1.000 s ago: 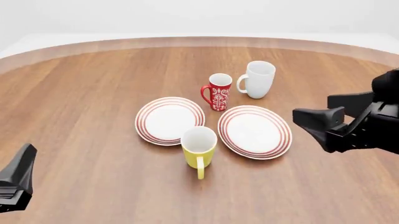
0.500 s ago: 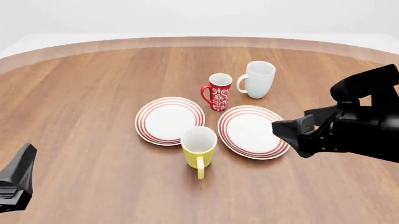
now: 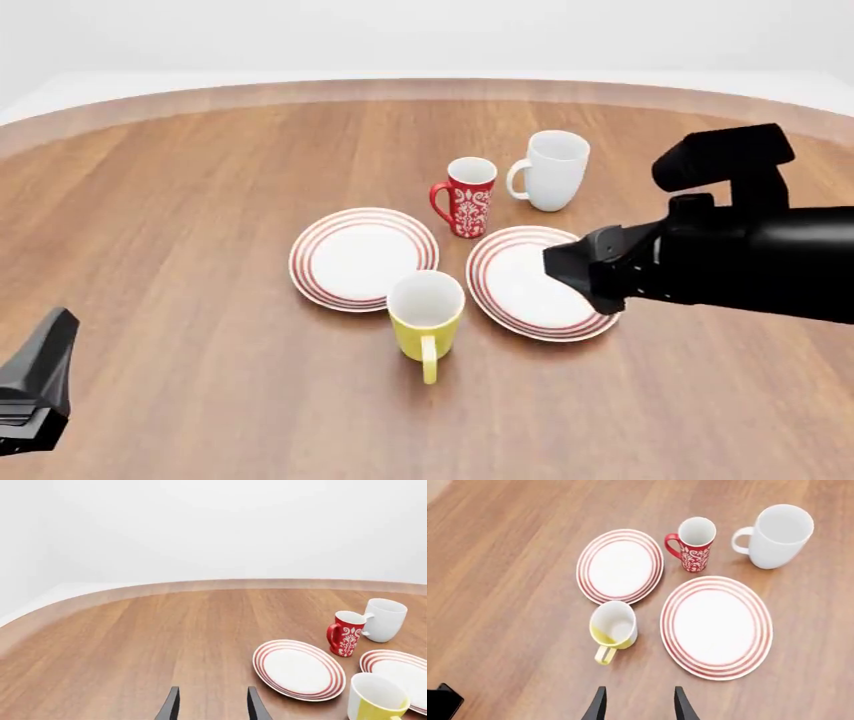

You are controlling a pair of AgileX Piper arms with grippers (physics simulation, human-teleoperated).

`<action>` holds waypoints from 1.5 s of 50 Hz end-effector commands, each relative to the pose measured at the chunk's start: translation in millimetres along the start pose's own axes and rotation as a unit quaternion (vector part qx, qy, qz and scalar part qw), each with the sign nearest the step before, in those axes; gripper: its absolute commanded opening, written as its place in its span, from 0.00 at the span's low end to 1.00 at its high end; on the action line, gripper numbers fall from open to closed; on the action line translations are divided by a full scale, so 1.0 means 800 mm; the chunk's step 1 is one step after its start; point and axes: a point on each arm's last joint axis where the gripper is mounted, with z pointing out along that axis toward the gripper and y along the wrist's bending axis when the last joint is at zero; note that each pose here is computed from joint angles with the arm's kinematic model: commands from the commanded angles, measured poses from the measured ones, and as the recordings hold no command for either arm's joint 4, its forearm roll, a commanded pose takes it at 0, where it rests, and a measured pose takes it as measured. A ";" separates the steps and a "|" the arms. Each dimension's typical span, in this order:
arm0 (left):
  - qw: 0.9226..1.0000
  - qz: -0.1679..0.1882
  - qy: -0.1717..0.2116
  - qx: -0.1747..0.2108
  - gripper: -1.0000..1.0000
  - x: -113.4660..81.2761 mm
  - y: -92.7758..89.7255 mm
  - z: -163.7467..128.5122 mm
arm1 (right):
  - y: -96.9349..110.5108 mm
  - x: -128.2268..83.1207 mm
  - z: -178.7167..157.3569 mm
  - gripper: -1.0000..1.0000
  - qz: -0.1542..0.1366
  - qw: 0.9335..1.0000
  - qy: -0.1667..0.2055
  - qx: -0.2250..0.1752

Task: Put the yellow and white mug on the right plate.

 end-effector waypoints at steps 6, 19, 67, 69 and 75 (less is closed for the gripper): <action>1.000 0.000 0.000 0.000 1.00 0.000 0.000 0.000 | 0.010 -0.023 0.029 1.00 -0.005 1.000 0.011 -0.005; 1.000 0.000 0.000 0.000 1.00 0.000 0.000 0.000 | 0.027 -0.031 0.062 1.00 -0.010 1.000 0.021 -0.022; 1.000 0.000 0.000 0.000 1.00 0.000 0.000 0.000 | 0.028 -0.004 0.104 1.00 0.041 0.998 0.044 -0.020; 1.000 0.000 0.000 0.000 1.00 0.000 0.000 0.000 | 0.027 -0.003 0.109 1.00 0.043 0.998 0.046 -0.019; 1.000 0.000 0.000 0.000 1.00 0.000 0.000 0.000 | 0.028 0.001 0.124 1.00 0.044 0.998 0.052 -0.017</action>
